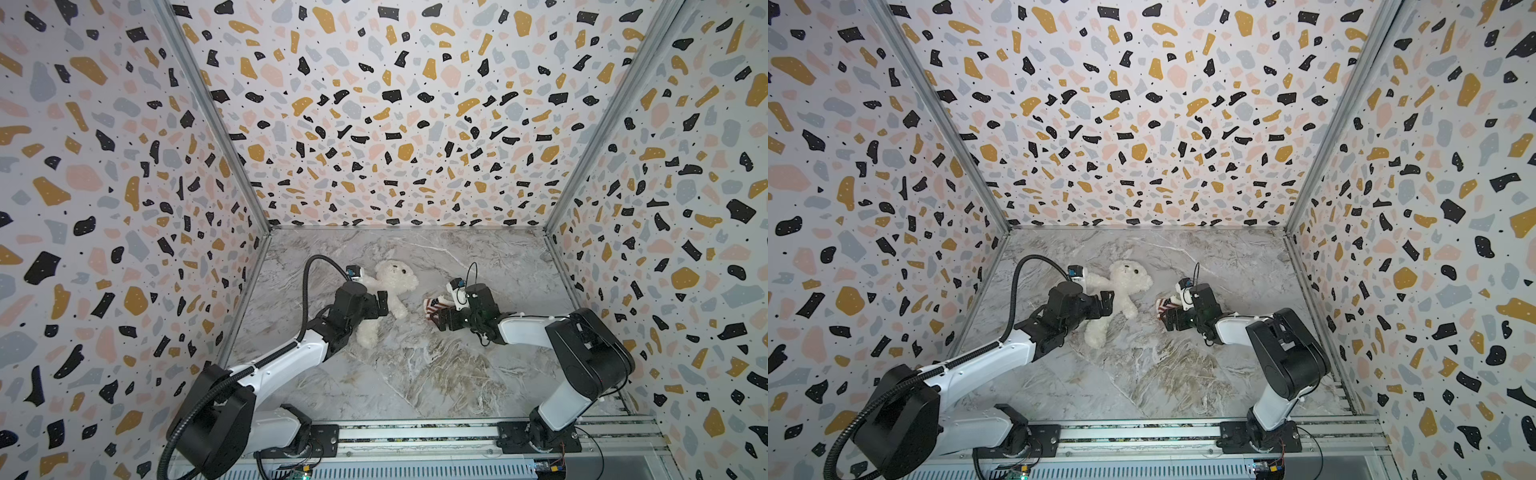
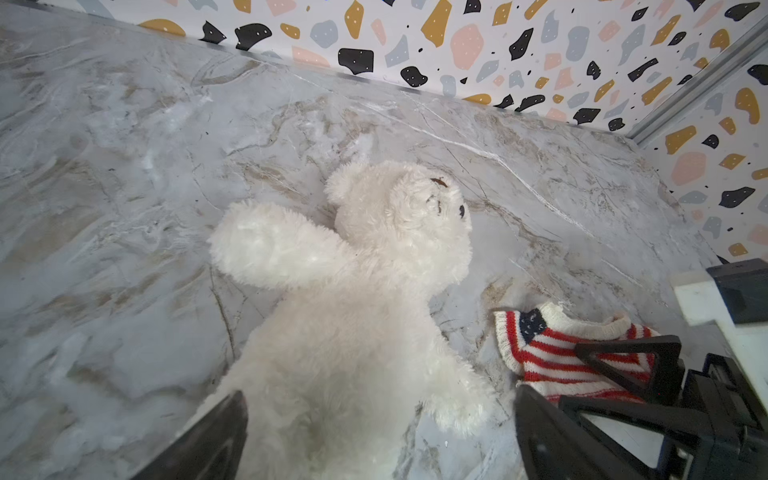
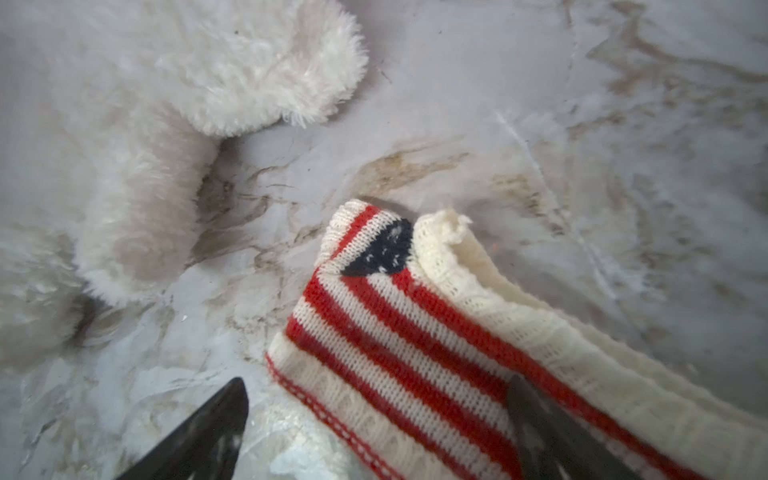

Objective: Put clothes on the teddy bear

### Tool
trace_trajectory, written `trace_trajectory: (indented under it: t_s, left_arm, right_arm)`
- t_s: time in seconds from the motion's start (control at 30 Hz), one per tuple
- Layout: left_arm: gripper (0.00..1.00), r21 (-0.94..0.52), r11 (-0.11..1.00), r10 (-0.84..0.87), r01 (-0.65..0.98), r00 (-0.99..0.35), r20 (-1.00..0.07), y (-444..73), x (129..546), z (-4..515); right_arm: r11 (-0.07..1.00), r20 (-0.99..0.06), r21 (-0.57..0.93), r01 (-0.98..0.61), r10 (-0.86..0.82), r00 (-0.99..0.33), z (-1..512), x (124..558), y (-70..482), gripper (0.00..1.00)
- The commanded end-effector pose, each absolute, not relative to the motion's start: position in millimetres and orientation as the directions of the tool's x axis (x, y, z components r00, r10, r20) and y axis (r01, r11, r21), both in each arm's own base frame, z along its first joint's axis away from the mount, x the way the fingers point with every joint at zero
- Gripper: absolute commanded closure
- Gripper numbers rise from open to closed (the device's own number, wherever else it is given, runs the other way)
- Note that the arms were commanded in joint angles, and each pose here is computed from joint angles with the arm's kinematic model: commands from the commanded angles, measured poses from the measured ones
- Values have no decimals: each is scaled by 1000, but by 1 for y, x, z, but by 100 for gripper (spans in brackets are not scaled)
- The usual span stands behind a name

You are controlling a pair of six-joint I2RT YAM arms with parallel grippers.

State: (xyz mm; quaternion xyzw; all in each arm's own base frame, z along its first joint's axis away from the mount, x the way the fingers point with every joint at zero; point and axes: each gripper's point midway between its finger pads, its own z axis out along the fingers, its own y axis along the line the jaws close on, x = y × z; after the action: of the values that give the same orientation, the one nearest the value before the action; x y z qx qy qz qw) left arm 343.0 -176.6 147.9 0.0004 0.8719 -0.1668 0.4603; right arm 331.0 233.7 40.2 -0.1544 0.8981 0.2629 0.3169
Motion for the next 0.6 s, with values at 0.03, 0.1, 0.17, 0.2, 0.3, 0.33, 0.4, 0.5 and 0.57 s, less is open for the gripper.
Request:
trace_trajectory:
  t_s: [0.03,0.1,0.17,0.2,0.3,0.33,0.4,0.5,0.57]
  left_arm:
    - [0,-295,940,-156,168,-559,-814,-178,343,150]
    - [0,-301,938,-157,171,-564,-811,-180,343,149]
    - [0,-305,936,-154,177,-572,-806,-181,341,149]
    - [0,-306,935,-153,180,-575,-804,-181,340,148]
    - [0,-304,935,-146,182,-583,-799,-180,338,147]
    - [0,-300,936,-142,183,-585,-799,-180,337,147]
    - [0,-296,937,-134,186,-591,-795,-180,336,146]
    - [0,-286,938,-117,196,-598,-793,-182,336,148]
    - [0,-279,938,-107,204,-595,-796,-184,338,153]
  right_arm:
    - [824,-541,413,-388,-121,-833,19,297,236,2]
    - [818,-550,418,-395,-119,-827,22,297,240,2]
    - [815,-558,420,-399,-115,-822,26,298,241,2]
    - [816,-564,417,-401,-113,-818,28,299,241,2]
    - [815,-589,409,-411,-109,-801,38,301,239,2]
    - [814,-594,407,-414,-109,-797,41,301,239,2]
    - [811,-609,402,-426,-111,-785,48,303,239,2]
    - [807,-624,397,-437,-112,-773,57,306,239,1]
    - [806,-634,396,-440,-107,-766,63,307,237,1]
